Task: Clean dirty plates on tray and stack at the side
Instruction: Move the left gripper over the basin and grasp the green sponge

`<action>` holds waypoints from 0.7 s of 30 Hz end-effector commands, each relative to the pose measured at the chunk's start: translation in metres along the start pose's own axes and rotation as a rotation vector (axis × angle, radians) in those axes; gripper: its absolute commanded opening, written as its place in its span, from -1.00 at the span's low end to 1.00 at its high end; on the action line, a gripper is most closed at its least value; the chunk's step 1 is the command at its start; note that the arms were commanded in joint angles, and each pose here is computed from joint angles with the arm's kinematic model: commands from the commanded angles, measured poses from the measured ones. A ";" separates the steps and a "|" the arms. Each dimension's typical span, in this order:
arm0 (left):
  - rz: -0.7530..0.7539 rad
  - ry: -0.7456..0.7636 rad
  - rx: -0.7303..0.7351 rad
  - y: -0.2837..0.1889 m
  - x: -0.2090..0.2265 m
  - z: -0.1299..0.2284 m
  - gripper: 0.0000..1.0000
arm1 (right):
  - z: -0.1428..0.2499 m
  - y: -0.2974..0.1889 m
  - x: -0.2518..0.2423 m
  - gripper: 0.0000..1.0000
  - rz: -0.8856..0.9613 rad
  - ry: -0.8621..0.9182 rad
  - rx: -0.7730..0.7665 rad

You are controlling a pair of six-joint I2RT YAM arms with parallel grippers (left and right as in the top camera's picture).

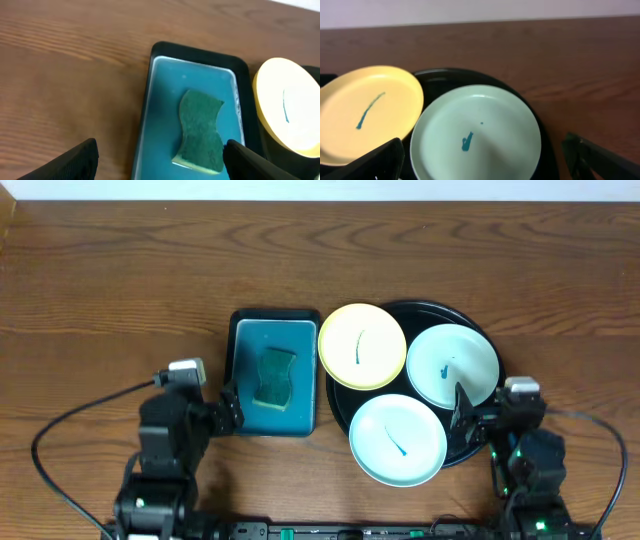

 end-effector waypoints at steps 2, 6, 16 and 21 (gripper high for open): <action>-0.002 -0.018 0.045 -0.005 -0.007 -0.028 0.61 | -0.023 0.003 0.002 0.98 0.008 0.056 0.083; -0.023 -0.020 0.141 -0.006 -0.010 -0.041 0.61 | -0.032 0.010 0.010 0.99 -0.033 0.069 0.199; -0.014 -0.030 0.428 -0.009 -0.023 -0.063 0.61 | -0.033 0.033 0.015 0.98 -0.051 0.037 0.411; -0.035 -0.032 0.459 -0.001 -0.021 -0.060 0.96 | -0.029 0.033 0.023 0.98 -0.111 0.067 0.438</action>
Point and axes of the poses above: each gripper's point midway between its finger pads, its own y axis out along the fingers, its own x axis along the line the jaws close on, z = x × y, the point moved 5 cm from there along -y, back along the fingers, and after that the axes turned 1 degree about y, right-handed, at the moved point
